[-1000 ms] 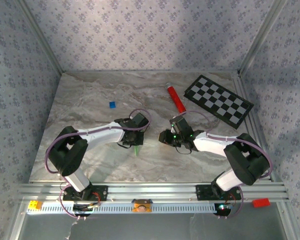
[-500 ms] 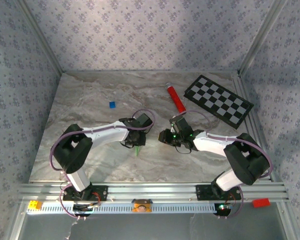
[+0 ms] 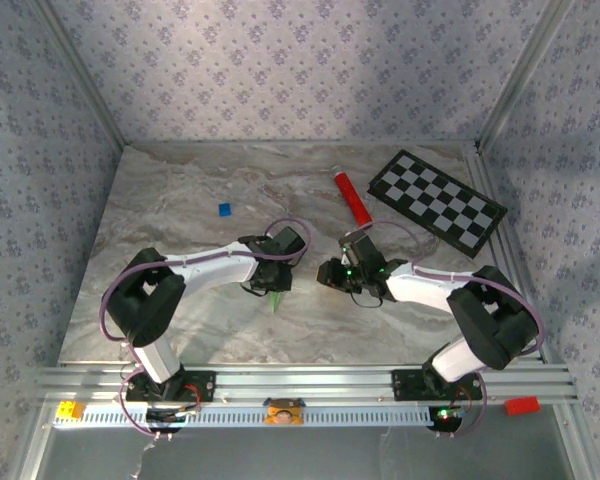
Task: Fold a paper plane with a square sheet of paper (pick it up from the middle)
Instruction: Move the paper plane to the center of the table.
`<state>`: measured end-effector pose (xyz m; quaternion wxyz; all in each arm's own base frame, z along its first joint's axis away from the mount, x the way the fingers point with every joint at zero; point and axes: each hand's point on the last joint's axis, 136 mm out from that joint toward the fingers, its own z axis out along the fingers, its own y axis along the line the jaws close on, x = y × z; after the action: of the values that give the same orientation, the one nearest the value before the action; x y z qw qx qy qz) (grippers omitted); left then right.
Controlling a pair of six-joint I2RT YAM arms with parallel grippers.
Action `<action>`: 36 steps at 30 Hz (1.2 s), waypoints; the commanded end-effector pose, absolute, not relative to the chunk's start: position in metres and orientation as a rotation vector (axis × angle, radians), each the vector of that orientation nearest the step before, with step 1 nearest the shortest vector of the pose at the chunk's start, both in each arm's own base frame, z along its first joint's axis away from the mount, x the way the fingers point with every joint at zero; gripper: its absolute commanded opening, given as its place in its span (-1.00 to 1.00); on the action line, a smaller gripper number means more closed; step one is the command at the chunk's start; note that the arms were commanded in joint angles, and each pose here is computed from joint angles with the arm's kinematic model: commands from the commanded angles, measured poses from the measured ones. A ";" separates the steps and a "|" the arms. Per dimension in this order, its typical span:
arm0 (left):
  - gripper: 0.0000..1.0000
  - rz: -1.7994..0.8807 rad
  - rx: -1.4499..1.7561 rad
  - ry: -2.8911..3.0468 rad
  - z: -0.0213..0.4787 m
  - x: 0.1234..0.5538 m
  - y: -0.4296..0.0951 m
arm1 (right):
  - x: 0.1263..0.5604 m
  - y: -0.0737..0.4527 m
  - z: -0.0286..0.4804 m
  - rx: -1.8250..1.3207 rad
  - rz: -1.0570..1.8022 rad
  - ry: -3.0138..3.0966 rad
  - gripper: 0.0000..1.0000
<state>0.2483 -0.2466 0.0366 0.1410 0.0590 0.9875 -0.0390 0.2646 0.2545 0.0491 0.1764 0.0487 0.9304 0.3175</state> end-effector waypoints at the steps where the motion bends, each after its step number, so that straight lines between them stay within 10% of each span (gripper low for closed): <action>1: -0.72 -0.138 0.193 2.845 0.040 0.250 -0.256 | 0.268 0.255 0.050 0.122 0.864 2.641 -0.37; 36: -0.66 -0.122 0.203 2.891 0.021 0.247 -0.258 | 0.266 0.252 0.046 0.130 0.845 2.653 -0.35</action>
<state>0.2459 -0.2530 0.0211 0.1234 0.0636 0.9895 -0.0396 0.2653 0.2535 0.0490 0.1774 0.0489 0.9317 0.3132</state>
